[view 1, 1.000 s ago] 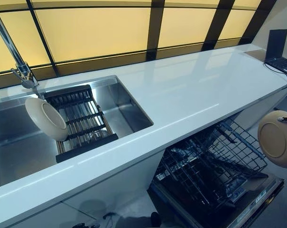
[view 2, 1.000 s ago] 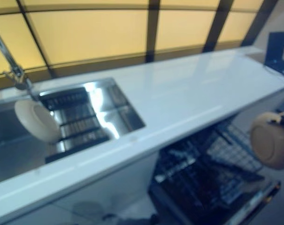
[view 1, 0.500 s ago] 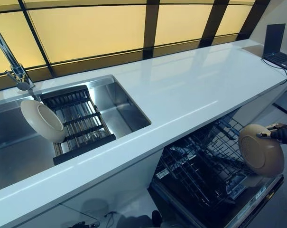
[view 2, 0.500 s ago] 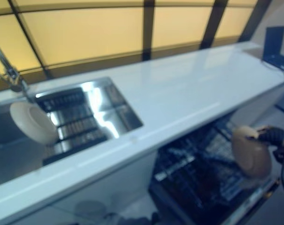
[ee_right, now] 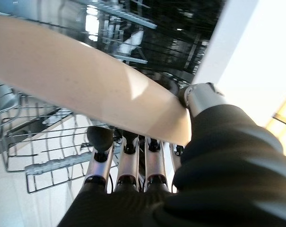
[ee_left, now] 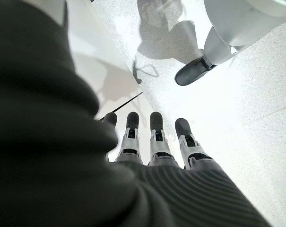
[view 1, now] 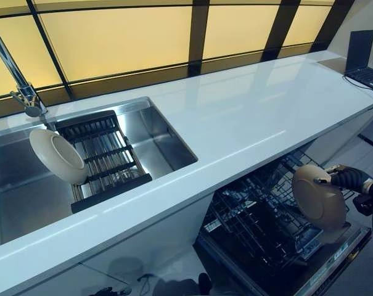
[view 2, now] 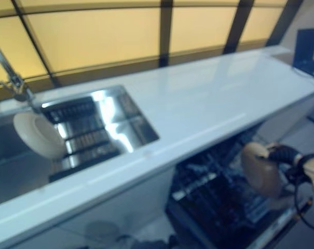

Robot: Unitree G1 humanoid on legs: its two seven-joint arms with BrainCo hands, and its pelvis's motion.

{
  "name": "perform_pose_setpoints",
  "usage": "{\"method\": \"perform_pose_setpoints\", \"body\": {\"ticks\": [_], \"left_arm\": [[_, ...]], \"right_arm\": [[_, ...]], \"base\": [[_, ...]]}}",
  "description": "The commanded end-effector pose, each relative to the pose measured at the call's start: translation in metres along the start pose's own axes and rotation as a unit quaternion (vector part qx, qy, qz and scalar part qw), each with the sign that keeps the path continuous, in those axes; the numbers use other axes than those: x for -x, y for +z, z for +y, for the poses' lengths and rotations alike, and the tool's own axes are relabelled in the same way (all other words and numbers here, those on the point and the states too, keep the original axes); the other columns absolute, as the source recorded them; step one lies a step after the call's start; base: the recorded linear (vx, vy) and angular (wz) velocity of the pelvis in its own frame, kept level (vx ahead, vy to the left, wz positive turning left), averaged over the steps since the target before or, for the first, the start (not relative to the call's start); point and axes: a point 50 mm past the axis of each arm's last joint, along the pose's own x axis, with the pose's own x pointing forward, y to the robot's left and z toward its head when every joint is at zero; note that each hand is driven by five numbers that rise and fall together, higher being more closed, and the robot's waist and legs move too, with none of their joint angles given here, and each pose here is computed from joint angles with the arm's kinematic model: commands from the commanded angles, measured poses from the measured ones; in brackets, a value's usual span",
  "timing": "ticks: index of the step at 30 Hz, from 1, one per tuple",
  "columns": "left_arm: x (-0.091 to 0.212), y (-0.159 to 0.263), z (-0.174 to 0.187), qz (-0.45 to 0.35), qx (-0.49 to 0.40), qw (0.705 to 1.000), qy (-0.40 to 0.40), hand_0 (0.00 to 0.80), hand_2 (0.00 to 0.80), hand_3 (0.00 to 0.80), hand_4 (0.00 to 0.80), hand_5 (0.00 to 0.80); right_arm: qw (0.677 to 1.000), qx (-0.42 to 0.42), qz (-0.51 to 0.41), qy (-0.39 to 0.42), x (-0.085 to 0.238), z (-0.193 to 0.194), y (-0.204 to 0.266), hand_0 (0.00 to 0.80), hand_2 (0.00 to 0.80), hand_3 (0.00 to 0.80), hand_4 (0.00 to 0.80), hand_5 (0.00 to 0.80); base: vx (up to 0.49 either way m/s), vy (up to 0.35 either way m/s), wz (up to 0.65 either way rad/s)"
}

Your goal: Take plates into dishwasher

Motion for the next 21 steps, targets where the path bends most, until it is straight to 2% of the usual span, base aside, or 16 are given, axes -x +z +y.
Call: {"method": "perform_pose_setpoints", "body": {"ticks": [1, 9, 16, 21], "left_arm": [[0.000, 0.013, 0.018, -0.013, 0.012, 0.999, 0.028, 0.000, 0.000, 0.000, 0.000, 0.000], [-0.001, 0.017, 0.016, -0.018, 0.023, 0.999, 0.028, 0.000, 0.000, 0.000, 0.000, 0.000], [0.000, 0.019, 0.015, -0.022, 0.017, 0.999, 0.029, 0.000, 0.000, 0.000, 0.000, 0.000], [0.000, 0.020, 0.016, -0.024, 0.015, 0.999, 0.029, 0.000, 0.000, 0.000, 0.000, 0.000]], "right_arm": [[0.997, 0.032, -0.072, -0.025, -0.007, 0.001, 0.032, 0.800, 0.800, 0.800, 0.800, 0.800], [0.997, 0.035, -0.066, -0.008, -0.024, 0.030, 0.027, 0.800, 0.800, 0.800, 0.800, 0.800], [0.998, 0.035, -0.049, 0.001, -0.037, 0.057, 0.006, 0.800, 0.800, 0.800, 0.800, 0.800], [0.998, 0.040, -0.044, 0.005, -0.042, 0.063, 0.002, 0.800, 0.800, 0.800, 0.800, 0.800]], "base": [[-0.014, -0.002, 0.04], [-0.009, 0.000, 0.03], [-0.016, -0.004, 0.07], [-0.009, -0.002, 0.03]]}}
